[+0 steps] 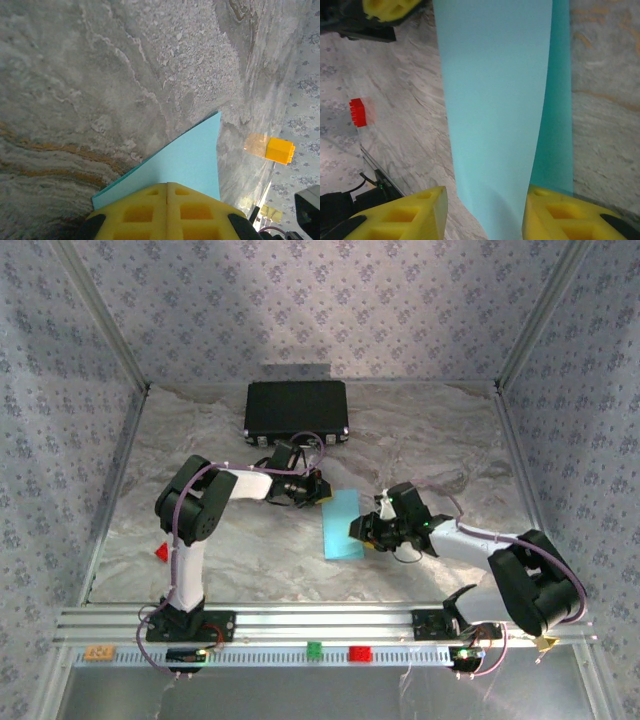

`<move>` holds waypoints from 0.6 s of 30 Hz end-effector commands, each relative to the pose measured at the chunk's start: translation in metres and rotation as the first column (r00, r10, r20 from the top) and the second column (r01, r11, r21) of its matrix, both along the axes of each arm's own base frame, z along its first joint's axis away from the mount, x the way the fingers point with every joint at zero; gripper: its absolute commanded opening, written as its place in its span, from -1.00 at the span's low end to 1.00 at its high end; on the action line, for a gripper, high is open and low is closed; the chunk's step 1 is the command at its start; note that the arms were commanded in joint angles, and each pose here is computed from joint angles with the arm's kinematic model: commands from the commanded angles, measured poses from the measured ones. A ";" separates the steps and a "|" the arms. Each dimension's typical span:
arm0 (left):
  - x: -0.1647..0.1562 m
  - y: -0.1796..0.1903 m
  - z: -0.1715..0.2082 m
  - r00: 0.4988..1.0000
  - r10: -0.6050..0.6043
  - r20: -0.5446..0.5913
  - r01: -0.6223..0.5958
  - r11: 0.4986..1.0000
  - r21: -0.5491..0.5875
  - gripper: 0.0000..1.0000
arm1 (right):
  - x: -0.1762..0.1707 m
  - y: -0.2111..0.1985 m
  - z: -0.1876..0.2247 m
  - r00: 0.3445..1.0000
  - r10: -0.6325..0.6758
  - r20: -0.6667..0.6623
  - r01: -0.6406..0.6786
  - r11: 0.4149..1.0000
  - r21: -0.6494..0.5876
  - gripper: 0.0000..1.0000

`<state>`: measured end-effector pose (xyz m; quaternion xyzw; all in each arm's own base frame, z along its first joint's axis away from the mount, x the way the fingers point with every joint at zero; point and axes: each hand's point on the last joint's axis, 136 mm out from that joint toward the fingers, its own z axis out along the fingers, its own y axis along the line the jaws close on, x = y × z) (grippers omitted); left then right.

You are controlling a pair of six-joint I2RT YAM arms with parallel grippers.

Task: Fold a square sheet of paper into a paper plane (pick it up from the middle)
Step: Fold the triangle a second time at the center of the table.

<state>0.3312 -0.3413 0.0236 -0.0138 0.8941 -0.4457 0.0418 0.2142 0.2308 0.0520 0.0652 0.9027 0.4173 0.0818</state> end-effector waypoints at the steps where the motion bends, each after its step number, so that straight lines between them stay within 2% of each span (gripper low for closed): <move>1: -0.015 0.012 -0.030 0.997 0.012 -0.078 -0.005 0.997 0.082 -0.99 | 0.006 0.004 0.004 1.000 0.004 0.010 -0.004 0.998 0.056 -0.16; 9: -0.014 0.007 -0.026 0.997 0.001 -0.071 0.005 0.997 0.075 -0.98 | 0.015 0.001 0.003 1.000 -0.009 0.006 0.009 0.997 0.077 -0.19; 18: -0.014 0.002 -0.020 0.998 -0.013 -0.061 0.016 0.998 0.057 -0.93 | 0.021 -0.001 -0.002 1.000 -0.017 -0.003 0.017 0.995 0.097 -0.33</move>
